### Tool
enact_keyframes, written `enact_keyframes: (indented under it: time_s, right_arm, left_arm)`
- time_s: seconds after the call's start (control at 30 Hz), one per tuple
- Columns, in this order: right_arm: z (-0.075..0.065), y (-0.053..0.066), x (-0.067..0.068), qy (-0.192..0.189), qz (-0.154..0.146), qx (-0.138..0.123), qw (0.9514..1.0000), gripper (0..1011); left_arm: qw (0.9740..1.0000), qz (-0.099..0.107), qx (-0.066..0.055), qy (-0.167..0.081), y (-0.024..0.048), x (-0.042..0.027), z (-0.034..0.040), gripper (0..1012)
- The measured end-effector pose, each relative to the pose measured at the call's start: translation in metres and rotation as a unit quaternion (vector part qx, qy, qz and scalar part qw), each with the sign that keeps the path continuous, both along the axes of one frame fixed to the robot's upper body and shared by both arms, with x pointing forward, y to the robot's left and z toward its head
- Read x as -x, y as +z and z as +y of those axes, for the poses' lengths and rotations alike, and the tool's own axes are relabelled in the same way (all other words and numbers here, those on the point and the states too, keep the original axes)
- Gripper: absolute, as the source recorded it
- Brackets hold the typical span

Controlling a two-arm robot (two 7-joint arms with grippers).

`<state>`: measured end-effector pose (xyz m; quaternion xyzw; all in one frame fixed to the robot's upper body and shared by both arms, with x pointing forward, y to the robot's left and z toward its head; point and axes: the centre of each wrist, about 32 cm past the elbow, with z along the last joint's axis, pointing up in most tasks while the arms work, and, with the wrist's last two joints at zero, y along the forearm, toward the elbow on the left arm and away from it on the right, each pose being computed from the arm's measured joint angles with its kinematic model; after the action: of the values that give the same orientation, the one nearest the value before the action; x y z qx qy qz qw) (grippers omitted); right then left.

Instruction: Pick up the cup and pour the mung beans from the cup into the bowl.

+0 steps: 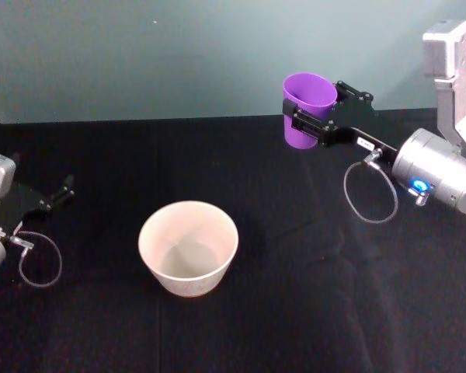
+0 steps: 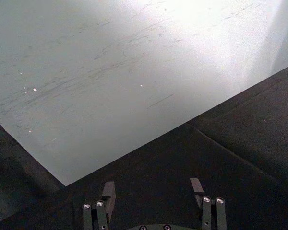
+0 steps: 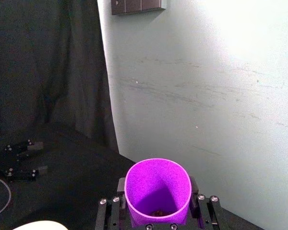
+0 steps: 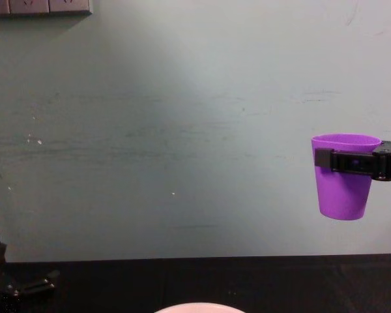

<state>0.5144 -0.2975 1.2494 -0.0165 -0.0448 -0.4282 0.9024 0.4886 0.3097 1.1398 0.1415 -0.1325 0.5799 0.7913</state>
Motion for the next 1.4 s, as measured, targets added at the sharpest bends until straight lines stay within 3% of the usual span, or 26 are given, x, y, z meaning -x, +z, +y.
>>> enact_keyframes:
  time_s: [1.4]
  right_arm:
    - [0.0000, 0.0000, 0.0000, 0.000, 0.000, 0.000, 1.0000, 726]
  left_arm:
    - [1.0000, 0.000, 0.000, 0.000, 0.0000, 0.0000, 0.0000, 1011]
